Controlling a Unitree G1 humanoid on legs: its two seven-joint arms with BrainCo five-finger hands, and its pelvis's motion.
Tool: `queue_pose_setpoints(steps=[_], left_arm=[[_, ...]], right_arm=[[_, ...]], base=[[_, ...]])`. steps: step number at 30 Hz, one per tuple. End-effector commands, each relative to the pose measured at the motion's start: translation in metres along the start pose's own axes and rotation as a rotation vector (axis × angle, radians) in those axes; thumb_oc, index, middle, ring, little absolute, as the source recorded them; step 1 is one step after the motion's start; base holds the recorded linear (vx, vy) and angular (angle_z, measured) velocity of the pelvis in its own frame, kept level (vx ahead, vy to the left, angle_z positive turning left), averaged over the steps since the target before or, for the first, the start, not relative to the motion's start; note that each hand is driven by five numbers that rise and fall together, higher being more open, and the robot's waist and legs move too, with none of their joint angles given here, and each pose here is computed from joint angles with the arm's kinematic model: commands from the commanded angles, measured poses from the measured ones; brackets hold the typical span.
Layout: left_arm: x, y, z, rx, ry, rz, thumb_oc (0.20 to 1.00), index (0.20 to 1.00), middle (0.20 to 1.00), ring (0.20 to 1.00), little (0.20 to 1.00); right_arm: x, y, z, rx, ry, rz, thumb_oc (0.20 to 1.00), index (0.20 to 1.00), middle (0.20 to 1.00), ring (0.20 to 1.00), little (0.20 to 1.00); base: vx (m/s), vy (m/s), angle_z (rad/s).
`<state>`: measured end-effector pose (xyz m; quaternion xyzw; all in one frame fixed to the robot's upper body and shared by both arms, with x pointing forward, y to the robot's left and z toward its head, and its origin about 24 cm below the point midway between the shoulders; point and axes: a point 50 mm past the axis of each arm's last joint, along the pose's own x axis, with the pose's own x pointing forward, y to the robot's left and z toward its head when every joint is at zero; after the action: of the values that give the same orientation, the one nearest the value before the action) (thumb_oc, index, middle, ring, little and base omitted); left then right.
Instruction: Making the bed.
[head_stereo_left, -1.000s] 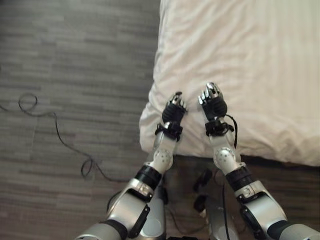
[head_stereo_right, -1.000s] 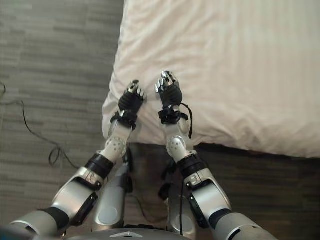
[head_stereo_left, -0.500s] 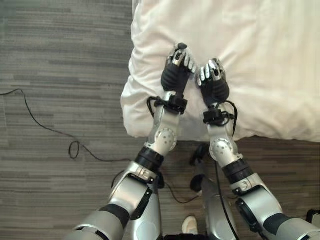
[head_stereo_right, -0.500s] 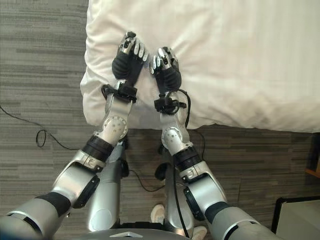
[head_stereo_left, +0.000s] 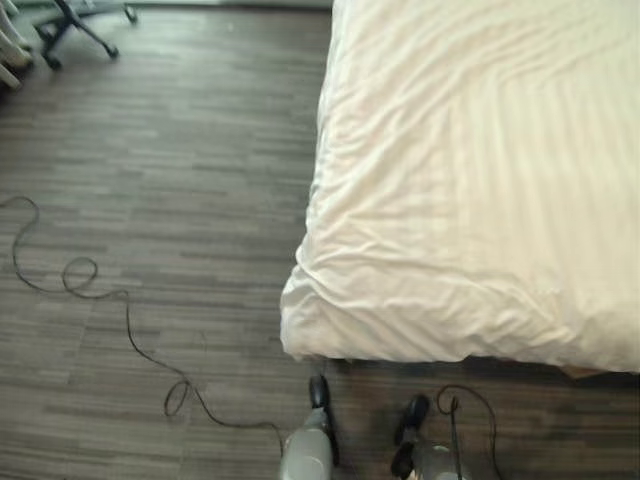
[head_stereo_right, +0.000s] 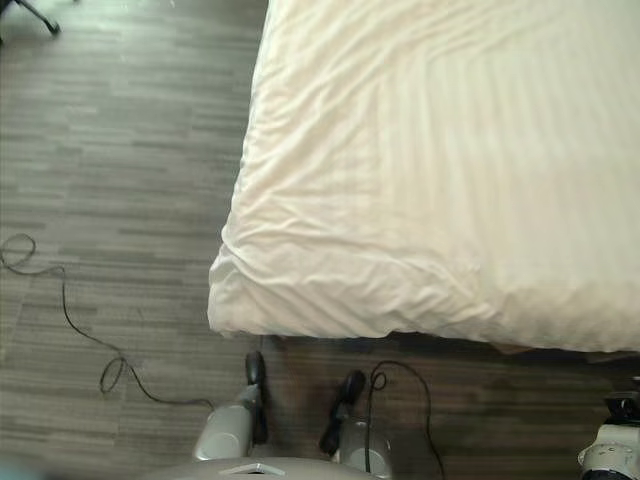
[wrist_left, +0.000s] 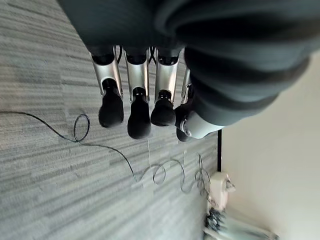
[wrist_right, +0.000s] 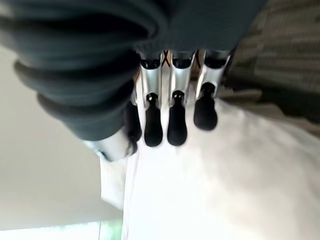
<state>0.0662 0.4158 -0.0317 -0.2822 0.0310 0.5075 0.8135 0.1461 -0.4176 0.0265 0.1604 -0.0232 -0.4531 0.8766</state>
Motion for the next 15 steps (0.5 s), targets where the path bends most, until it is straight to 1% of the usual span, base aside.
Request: queue_pose_setpoints(steps=[1, 2, 3, 5, 6, 7, 8, 9, 10, 11, 14, 15], left_arm=[[0.004, -0.143, 0.055, 0.277, -0.399, -0.436, 1.000, 1.000, 1.000, 1.000, 1.000], [-0.009, -0.161, 0.061, 0.374, -0.481, -0.495, 1.000, 1.000, 1.000, 1.000, 1.000], [-0.039, -0.196, 0.052, 0.490, -0.583, -0.671, 1.000, 1.000, 1.000, 1.000, 1.000], [-0.057, -0.212, 0.034, 0.481, -0.556, -0.781, 1.000, 1.000, 1.000, 1.000, 1.000], [-0.075, -0.225, 0.012, 0.476, -0.491, -0.908, 1.000, 1.000, 1.000, 1.000, 1.000], [-0.076, -0.225, 0.012, 0.477, -0.489, -0.908, 1.000, 1.000, 1.000, 1.000, 1.000], [-0.085, -0.229, -0.001, 0.495, -0.445, -0.971, 1.000, 1.000, 1.000, 1.000, 1.000], [-0.098, -0.230, -0.028, 0.530, -0.340, -1.060, 1.000, 1.000, 1.000, 1.000, 1.000], [-0.105, -0.227, -0.055, 0.580, -0.227, -1.105, 1.000, 1.000, 1.000, 1.000, 1.000], [-0.109, -0.219, -0.069, 0.676, -0.186, -1.126, 1.000, 1.000, 1.000, 1.000, 1.000], [-0.111, -0.204, -0.098, 0.768, -0.058, -1.111, 1.000, 1.000, 1.000, 1.000, 1.000], [-0.110, -0.201, -0.102, 0.797, -0.041, -1.105, 1.000, 1.000, 1.000, 1.000, 1.000]], right_arm=[[-0.021, 0.116, 0.011, -0.066, -0.196, 0.428, 1.000, 1.000, 1.000, 1.000, 1.000], [-0.033, 0.131, 0.008, -0.097, -0.204, 0.499, 1.000, 1.000, 1.000, 1.000, 1.000], [-0.058, 0.159, -0.002, -0.140, -0.197, 0.690, 1.000, 1.000, 1.000, 1.000, 1.000], [-0.079, 0.178, -0.013, -0.204, -0.176, 0.833, 1.000, 1.000, 1.000, 1.000, 1.000], [-0.095, 0.186, -0.023, -0.298, -0.162, 0.929, 1.000, 1.000, 1.000, 1.000, 1.000], [-0.095, 0.186, -0.024, -0.300, -0.161, 0.929, 1.000, 1.000, 1.000, 1.000, 1.000], [-0.101, 0.188, -0.030, -0.349, -0.148, 0.956, 1.000, 1.000, 1.000, 1.000, 1.000], [-0.111, 0.194, -0.042, -0.412, -0.129, 0.995, 1.000, 1.000, 1.000, 1.000, 1.000], [-0.119, 0.198, -0.053, -0.362, -0.076, 0.994, 1.000, 1.000, 1.000, 1.000, 1.000], [-0.124, 0.197, -0.060, -0.357, -0.040, 1.000, 1.000, 1.000, 1.000, 1.000, 1.000], [-0.130, 0.191, -0.083, -0.383, 0.064, 0.979, 1.000, 1.000, 1.000, 1.000, 1.000], [-0.132, 0.189, -0.088, -0.381, 0.095, 0.974, 1.000, 1.000, 1.000, 1.000, 1.000]], base=[[-0.03, -0.009, 0.21], [0.09, 0.001, 0.27], [0.08, 0.002, 0.11], [0.06, 0.012, -0.05], [0.03, 0.011, 0.03], [0.03, 0.004, 0.09], [0.00, 0.000, 0.00], [0.02, 0.022, 0.12], [0.05, 0.037, 0.07], [0.04, 0.032, 0.08], [0.01, 0.005, 0.01], [0.00, 0.000, 0.00]])
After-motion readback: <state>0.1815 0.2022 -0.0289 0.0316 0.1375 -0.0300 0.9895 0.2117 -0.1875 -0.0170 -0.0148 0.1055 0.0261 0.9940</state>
